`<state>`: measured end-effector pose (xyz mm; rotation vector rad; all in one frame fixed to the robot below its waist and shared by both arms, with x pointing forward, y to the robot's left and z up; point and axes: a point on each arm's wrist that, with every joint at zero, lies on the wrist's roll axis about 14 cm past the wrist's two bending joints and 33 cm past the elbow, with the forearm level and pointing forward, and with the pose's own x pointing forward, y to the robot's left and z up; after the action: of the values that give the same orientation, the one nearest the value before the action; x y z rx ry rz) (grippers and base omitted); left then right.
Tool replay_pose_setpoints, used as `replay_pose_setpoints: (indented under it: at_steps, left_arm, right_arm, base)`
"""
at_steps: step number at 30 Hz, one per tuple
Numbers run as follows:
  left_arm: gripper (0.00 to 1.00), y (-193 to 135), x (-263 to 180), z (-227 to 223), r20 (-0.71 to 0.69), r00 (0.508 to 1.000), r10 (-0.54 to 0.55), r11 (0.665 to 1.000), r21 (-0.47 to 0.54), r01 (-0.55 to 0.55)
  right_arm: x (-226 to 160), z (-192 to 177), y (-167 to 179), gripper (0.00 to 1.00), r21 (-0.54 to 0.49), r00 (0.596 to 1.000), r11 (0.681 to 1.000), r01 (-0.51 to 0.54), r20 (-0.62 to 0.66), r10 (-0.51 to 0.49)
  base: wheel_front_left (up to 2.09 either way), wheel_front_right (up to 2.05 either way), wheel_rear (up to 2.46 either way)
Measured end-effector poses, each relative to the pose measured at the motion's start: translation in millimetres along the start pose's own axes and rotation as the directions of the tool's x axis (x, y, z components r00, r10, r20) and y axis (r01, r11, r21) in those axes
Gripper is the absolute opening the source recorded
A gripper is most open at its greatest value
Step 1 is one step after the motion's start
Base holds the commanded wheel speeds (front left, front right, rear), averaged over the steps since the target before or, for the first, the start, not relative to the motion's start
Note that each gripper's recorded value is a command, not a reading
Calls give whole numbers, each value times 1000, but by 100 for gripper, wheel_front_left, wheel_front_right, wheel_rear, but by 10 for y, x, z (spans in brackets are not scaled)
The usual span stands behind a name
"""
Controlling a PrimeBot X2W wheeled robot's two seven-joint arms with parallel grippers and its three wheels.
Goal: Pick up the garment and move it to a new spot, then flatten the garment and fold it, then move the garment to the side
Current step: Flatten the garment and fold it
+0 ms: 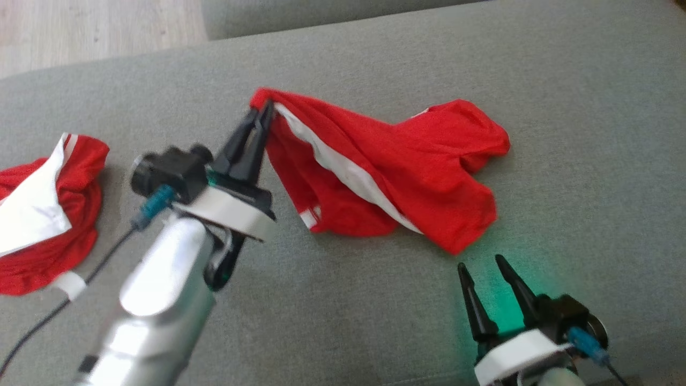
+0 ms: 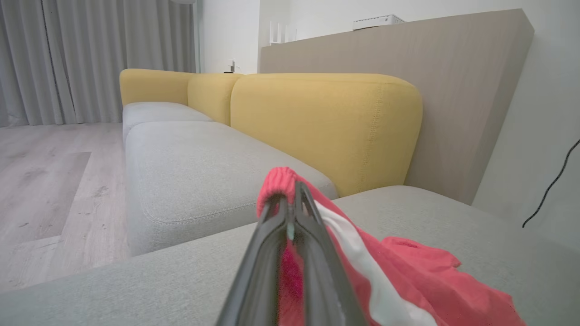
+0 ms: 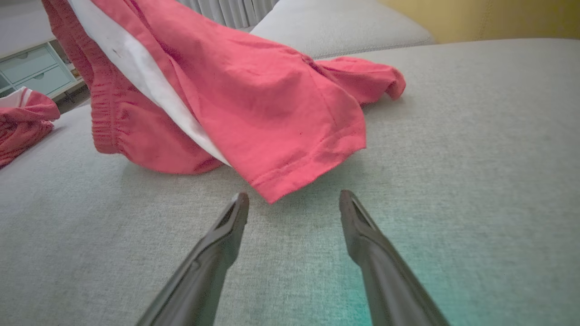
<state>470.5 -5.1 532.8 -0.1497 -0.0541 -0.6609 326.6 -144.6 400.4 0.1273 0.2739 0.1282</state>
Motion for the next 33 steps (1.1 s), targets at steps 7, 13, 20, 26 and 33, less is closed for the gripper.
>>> replay_pose_setpoints:
  at_steps: [7,13,20,26,33]
  left_arm:
    - [0,227,29,-36,-15,999,38,999,20,-37]
    - [0,303,29,-69,-27,999,44,999,32,-43]
    - [0,403,21,-46,-21,999,46,998,49,-45]
    - [0,424,4,-11,-8,999,46,997,55,-46]
    - [0,335,14,279,70,997,15,997,76,-20]
  right_arm:
    - [272,-67,142,100,12,997,998,-63,-43,63]
    - [398,-143,172,100,34,994,997,-75,-75,78]
    - [634,0,35,100,44,998,998,-43,-43,45]
    - [776,68,131,0,33,996,996,-80,-36,81]
    - [817,1034,-61,0,-15,965,1000,-27,261,30]
  base:
    - [0,0,0]
    - [0,0,0]
    - [0,0,0]
    - [0,0,0]
    - [0,0,0]
